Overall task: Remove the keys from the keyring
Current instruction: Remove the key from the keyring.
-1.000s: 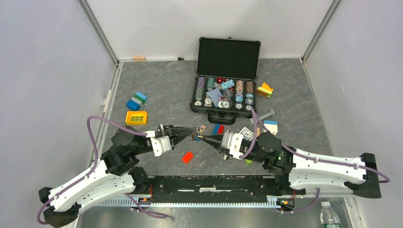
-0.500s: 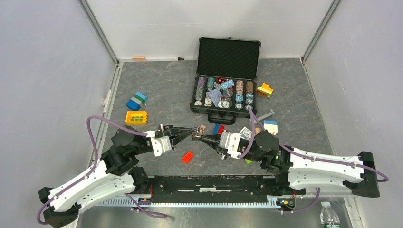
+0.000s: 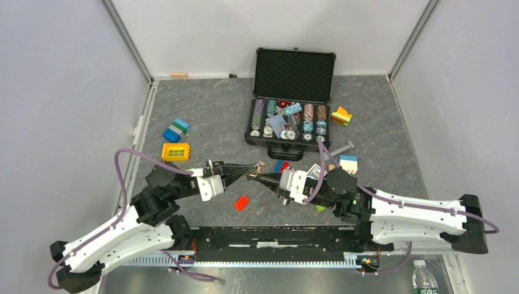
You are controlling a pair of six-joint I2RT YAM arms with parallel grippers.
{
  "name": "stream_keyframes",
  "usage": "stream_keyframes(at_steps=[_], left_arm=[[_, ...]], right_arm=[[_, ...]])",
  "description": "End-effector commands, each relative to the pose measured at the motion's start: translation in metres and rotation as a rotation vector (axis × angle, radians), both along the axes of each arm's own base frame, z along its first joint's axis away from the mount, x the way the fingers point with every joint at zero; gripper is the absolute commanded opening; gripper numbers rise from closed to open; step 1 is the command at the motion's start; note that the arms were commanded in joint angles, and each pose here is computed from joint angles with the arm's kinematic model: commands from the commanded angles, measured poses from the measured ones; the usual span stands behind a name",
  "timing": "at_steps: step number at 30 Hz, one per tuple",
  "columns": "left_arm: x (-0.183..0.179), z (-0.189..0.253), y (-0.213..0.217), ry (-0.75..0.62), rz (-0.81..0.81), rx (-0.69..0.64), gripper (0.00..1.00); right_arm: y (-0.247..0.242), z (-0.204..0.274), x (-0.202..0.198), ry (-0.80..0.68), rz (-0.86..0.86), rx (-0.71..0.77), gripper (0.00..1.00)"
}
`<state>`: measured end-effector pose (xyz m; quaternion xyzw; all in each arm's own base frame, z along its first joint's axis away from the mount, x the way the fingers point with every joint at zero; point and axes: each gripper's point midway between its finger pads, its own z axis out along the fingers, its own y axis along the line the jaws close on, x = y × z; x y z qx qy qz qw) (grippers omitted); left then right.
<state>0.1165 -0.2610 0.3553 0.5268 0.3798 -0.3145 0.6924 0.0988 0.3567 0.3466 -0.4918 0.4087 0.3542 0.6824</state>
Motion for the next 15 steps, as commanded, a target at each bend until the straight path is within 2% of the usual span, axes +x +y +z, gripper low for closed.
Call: stream_keyframes(at_steps=[1, 9, 15], left_arm=[[0.001, 0.03, 0.003, -0.079, 0.015, -0.055, 0.02], [0.001, 0.031, 0.004, -0.079, 0.018, -0.058, 0.02], [0.001, 0.031, 0.005, -0.081, 0.021, -0.059, 0.02]], right_arm=[[0.006, 0.014, -0.005, 0.004, 0.031, 0.018, 0.03], [0.018, -0.015, 0.005, 0.029, -0.01, -0.113, 0.02], [0.02, -0.036, 0.027, 0.061, -0.13, -0.214, 0.02]])
